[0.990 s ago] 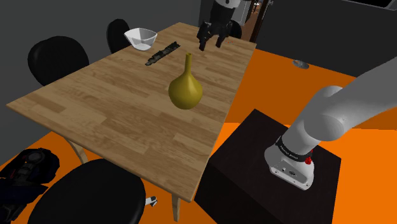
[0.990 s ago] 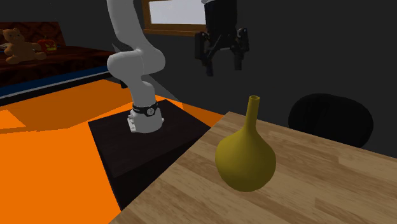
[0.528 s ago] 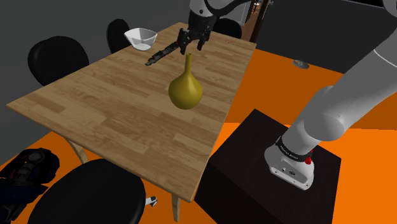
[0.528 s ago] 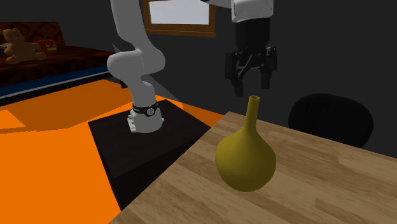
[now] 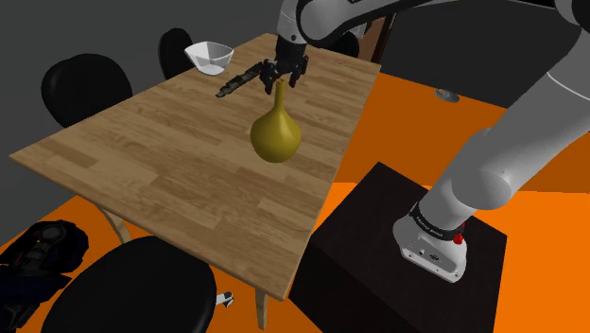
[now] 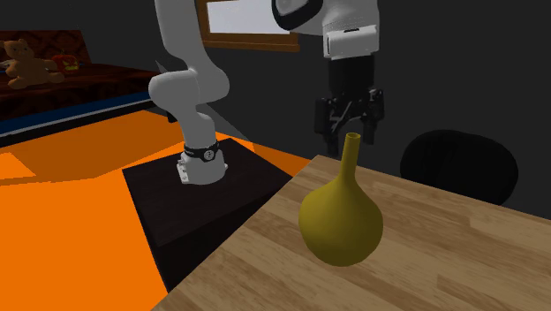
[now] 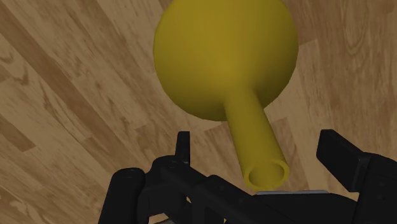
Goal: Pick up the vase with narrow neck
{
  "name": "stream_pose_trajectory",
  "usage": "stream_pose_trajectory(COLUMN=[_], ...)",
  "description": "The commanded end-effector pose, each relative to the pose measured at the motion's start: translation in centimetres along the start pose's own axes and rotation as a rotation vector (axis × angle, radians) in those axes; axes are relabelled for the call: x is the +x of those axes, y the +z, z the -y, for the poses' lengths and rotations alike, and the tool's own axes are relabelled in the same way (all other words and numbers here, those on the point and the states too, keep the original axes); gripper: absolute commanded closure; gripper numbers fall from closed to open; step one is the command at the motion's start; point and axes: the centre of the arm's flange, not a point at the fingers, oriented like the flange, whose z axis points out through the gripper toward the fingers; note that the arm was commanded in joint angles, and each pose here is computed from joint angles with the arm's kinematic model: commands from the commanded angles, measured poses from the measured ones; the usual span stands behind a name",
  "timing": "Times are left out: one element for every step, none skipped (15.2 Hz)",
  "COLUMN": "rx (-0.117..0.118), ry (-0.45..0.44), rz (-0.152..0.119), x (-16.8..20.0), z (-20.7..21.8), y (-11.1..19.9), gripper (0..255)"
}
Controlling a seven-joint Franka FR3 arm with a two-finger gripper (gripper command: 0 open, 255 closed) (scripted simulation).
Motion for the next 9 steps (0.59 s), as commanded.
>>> stream_pose_trajectory(rx=[0.000, 0.000, 0.000, 0.000, 0.000, 0.000, 0.000, 0.000, 0.000], ry=[0.000, 0.000, 0.000, 0.000, 0.000, 0.000, 0.000, 0.000, 0.000], rz=[-0.001, -0.001, -0.001, -0.001, -0.001, -0.001, -0.001, -0.001, -0.001], x=[-0.14, -0.17, -0.19, -0.19, -0.18, -0.19, -0.19, -0.19, -0.19], z=[-0.01, -0.05, -0.05, -0.06, -0.05, -0.05, -0.05, -0.05, -0.06], y=[0.20, 0.23, 0.23, 0.24, 0.23, 0.24, 0.23, 0.23, 0.22], gripper=[0, 255, 255, 255, 255, 255, 255, 255, 255])
